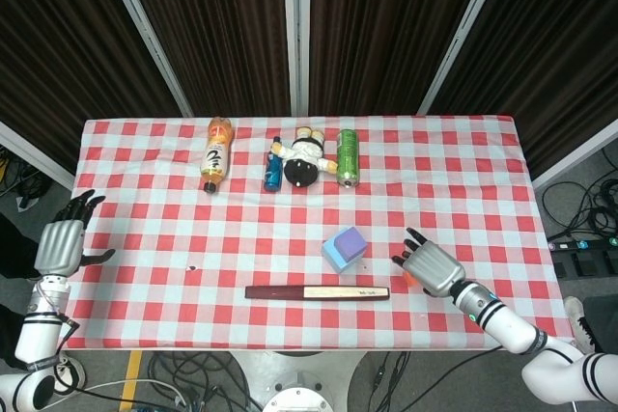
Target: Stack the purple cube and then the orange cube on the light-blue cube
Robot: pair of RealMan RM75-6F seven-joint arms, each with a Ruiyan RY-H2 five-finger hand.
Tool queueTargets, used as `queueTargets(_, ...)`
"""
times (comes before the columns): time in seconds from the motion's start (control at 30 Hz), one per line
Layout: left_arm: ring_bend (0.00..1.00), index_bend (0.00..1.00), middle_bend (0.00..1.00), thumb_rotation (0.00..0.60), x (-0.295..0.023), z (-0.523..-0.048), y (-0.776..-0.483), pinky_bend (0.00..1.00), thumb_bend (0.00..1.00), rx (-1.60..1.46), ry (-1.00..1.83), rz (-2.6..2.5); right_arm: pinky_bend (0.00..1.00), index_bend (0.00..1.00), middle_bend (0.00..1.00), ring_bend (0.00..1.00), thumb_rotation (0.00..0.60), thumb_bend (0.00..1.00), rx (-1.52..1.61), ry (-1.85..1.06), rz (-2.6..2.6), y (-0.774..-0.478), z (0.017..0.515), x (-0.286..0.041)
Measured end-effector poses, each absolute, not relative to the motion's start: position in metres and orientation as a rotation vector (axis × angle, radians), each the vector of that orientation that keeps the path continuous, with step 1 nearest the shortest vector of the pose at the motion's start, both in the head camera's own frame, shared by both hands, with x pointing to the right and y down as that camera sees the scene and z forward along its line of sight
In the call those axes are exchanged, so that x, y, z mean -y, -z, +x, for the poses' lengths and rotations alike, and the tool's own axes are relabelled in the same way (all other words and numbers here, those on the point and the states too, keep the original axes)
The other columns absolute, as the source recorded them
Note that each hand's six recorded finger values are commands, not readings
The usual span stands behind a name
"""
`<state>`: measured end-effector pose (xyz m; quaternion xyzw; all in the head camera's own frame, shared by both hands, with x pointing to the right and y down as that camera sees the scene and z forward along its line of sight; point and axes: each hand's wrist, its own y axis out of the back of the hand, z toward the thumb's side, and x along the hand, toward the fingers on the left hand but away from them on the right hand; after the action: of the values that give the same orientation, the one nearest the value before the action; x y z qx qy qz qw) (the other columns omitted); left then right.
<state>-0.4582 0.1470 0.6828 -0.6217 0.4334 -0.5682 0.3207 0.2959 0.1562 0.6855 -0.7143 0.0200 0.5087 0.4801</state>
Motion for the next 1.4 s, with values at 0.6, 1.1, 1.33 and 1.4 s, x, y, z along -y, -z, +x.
queueTargets(0.6,0.13,0.22,0.18,0.6,-0.147,-0.461,-0.685,0.24,0.09,-1.142,1.507,-1.632,0.05,0.25,0.44,0.16,0.6,0.12,-0.059,-1.248,-1.756,-0.705,0.29,-0.156)
queueTargets(1.1,0.13,0.22,0.18,0.6,-0.147,-0.463,-0.684,0.24,0.09,-1.155,1.506,-1.634,0.06,0.25,0.51,0.19,0.6,0.18,-0.004,-1.253,-1.739,-0.695,0.291,-0.148)
queueTargets(1.33,0.13,0.22,0.18,0.6,-0.147,-0.461,-0.684,0.24,0.09,-1.15,1.503,-1.641,0.06,0.25,0.51,0.19,0.6,0.18,0.095,-1.224,-1.692,-0.65,0.289,-0.122)
queueTargets(1.4,0.13,0.22,0.18,0.6,-0.147,-0.46,-0.683,0.24,0.09,-1.15,1.496,-1.643,0.07,0.25,0.51,0.19,0.6,0.18,0.126,-1.206,-1.684,-0.635,0.283,-0.113)
